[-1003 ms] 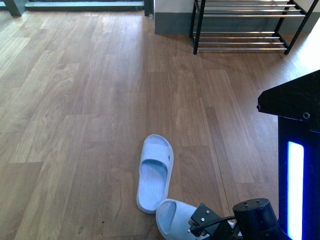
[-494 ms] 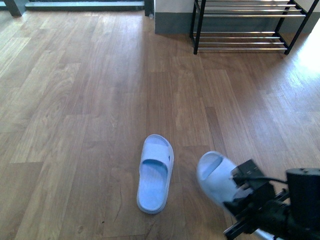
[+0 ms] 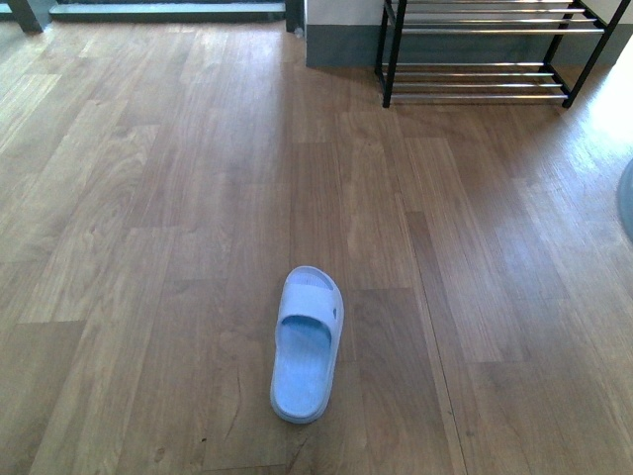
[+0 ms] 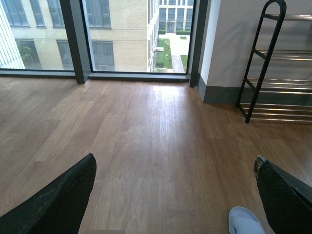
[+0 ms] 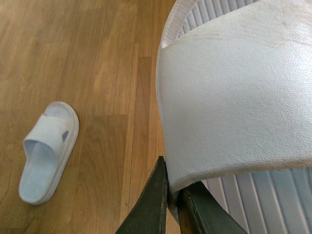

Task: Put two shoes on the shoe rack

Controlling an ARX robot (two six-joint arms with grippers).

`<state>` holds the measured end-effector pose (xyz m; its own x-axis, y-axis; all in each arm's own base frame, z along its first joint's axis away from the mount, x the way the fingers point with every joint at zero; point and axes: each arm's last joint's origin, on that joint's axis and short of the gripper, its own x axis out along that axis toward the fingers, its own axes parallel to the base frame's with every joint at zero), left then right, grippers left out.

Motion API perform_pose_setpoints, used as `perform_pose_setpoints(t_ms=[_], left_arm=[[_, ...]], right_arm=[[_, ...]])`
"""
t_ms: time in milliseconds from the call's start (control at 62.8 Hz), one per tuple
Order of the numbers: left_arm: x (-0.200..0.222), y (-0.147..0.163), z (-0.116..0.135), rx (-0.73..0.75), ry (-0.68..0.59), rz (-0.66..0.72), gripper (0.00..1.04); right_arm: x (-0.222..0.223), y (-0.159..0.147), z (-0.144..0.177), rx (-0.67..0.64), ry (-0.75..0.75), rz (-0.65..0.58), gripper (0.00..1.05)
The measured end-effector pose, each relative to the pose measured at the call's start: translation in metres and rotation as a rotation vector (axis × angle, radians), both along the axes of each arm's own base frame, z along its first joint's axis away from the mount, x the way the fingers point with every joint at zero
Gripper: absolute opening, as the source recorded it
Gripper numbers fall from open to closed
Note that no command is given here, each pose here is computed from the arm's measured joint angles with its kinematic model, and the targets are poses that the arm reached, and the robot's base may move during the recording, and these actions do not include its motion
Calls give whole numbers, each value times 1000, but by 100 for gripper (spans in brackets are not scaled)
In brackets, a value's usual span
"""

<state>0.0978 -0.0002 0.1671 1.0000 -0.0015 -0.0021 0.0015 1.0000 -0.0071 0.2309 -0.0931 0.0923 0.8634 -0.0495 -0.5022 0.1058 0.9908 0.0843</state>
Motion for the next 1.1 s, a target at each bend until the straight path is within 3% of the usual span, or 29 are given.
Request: perform_pose_setpoints(t_ms=[334, 1099], left_arm=[[0, 0, 0, 0, 0, 0, 95], [0, 0, 0, 0, 0, 0, 95]], right_arm=[[-33, -14, 50, 38, -121, -143, 2], [-35, -14, 51, 51, -127, -144, 2]])
